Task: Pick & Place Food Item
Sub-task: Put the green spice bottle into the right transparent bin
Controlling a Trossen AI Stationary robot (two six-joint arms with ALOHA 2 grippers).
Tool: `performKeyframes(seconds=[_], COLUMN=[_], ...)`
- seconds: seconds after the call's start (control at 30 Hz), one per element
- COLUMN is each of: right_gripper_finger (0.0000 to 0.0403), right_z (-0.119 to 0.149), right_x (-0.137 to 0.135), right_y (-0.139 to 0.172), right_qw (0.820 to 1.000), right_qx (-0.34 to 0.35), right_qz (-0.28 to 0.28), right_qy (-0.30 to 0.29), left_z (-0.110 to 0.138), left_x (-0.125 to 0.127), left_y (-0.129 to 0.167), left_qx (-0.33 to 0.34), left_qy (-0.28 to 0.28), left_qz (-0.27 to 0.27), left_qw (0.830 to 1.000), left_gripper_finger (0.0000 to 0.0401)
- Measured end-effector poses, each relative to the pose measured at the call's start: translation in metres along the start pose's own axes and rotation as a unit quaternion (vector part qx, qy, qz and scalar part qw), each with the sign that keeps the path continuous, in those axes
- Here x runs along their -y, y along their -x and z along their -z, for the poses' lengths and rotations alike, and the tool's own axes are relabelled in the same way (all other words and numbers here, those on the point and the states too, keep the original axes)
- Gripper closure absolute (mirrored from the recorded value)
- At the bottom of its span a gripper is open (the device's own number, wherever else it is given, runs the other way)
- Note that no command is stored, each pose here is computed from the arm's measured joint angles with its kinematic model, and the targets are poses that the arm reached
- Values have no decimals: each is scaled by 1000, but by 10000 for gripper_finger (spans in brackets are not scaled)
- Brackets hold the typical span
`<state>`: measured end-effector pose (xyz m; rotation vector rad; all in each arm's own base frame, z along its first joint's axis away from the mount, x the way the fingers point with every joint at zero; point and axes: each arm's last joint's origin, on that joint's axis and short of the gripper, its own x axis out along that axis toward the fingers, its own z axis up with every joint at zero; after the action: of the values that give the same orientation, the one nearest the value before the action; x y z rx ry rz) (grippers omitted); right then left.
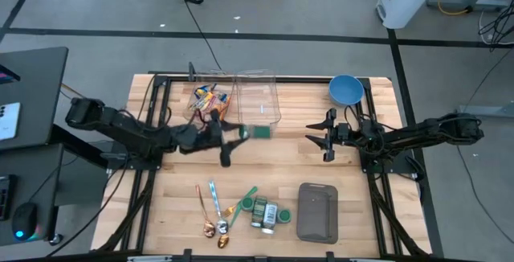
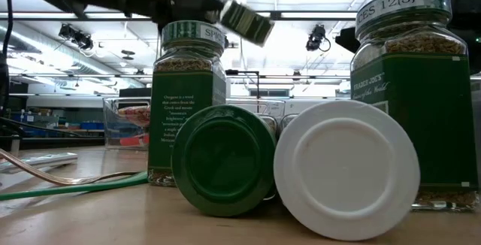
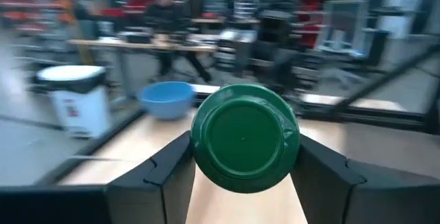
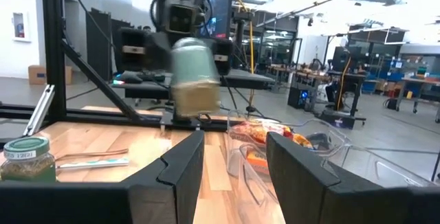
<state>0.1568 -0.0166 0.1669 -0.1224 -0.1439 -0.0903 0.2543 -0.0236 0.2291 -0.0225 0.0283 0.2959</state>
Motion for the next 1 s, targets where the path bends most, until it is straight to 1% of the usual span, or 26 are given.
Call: performKeyframes(seconds=[0.1,0.23,0.33,0.47,0.57,0.67,0.83,1.0], right_gripper_finger=[236,236,236,236,236,236,236,236], right_z=[0,0,0,0,0,0,0,0], right_x=[0,0,0,0,0,0,0,0], right_y=[0,0,0,0,0,0,0,0], right_qw=[1000,1000,1000,1000,1000,1000,1000,1000], right_qx=[0,0,0,0,1,0,0,0], right_qz=[0,0,0,0,0,2,4,5], right_qy=[1,2,2,2,2,2,1,0], left_z=[-4,-15,-31,-46,-54,-54,-54,-48], left_x=[-16,-42,-67,-105,-133,-156,-183,-205], left_y=[-8,-23,-34,-47,-60,-79,-113,-142], left_qx=[-12,-58,-83,-136,-183,-239,-318,-383], left_qy=[-6,-36,-48,-56,-54,-54,-86,-95], left_qz=[-38,-89,-116,-151,-162,-161,-165,-162], left_qw=[999,994,989,978,968,956,929,905], left_gripper_finger=[193,193,193,193,193,193,193,193])
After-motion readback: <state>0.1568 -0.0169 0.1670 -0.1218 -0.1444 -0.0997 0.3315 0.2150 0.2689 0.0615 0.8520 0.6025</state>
